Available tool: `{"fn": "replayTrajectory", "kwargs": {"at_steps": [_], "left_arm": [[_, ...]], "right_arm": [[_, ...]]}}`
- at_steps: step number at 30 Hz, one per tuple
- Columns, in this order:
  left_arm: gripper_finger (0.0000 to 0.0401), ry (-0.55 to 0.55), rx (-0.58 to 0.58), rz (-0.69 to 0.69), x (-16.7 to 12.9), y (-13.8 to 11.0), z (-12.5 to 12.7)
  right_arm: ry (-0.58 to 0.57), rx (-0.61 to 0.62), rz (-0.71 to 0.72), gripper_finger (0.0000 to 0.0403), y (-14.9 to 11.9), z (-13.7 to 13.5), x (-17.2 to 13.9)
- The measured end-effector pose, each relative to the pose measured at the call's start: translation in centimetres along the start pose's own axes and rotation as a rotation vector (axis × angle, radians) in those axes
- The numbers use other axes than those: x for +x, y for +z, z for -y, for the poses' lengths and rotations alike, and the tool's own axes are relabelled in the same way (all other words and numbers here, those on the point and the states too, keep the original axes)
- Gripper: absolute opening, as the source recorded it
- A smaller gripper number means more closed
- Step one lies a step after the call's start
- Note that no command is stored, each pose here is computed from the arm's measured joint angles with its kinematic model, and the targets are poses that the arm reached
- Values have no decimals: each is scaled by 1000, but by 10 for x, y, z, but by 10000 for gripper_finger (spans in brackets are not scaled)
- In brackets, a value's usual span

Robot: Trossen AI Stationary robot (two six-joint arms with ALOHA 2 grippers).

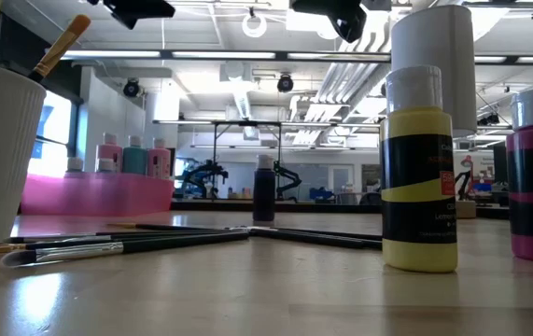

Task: Pick & Place Paint Supplies
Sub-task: Put the silver paintbrush into the light brown cup

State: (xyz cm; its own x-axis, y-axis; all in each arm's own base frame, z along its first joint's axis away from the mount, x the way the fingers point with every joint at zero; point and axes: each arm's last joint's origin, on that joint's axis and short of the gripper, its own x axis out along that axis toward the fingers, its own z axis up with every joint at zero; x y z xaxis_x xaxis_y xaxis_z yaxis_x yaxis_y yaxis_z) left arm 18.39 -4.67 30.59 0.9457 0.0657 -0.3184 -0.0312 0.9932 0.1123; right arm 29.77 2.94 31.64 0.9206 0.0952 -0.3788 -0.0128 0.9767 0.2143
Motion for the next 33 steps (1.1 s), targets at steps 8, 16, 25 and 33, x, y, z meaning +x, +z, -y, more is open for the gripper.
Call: {"fn": "replayTrajectory", "kwargs": {"at_steps": [8, 16, 25, 33], "left_arm": [[167, 99, -35, 9, -14, -25, -8], [167, 103, -96, 44, -28, -45, -14], [167, 122, -78, 74, -37, -46, -17], [167, 125, -69, 58, -37, -48, -17]], "right_arm": [[-39, 41, 10, 152, 0, 1, 0], [-43, 55, -22, 152, -3, 2, 21], [-104, 113, -205, 152, 4, 1, 67], [-158, 203, -274, 152, 5, 1, 93]]}}
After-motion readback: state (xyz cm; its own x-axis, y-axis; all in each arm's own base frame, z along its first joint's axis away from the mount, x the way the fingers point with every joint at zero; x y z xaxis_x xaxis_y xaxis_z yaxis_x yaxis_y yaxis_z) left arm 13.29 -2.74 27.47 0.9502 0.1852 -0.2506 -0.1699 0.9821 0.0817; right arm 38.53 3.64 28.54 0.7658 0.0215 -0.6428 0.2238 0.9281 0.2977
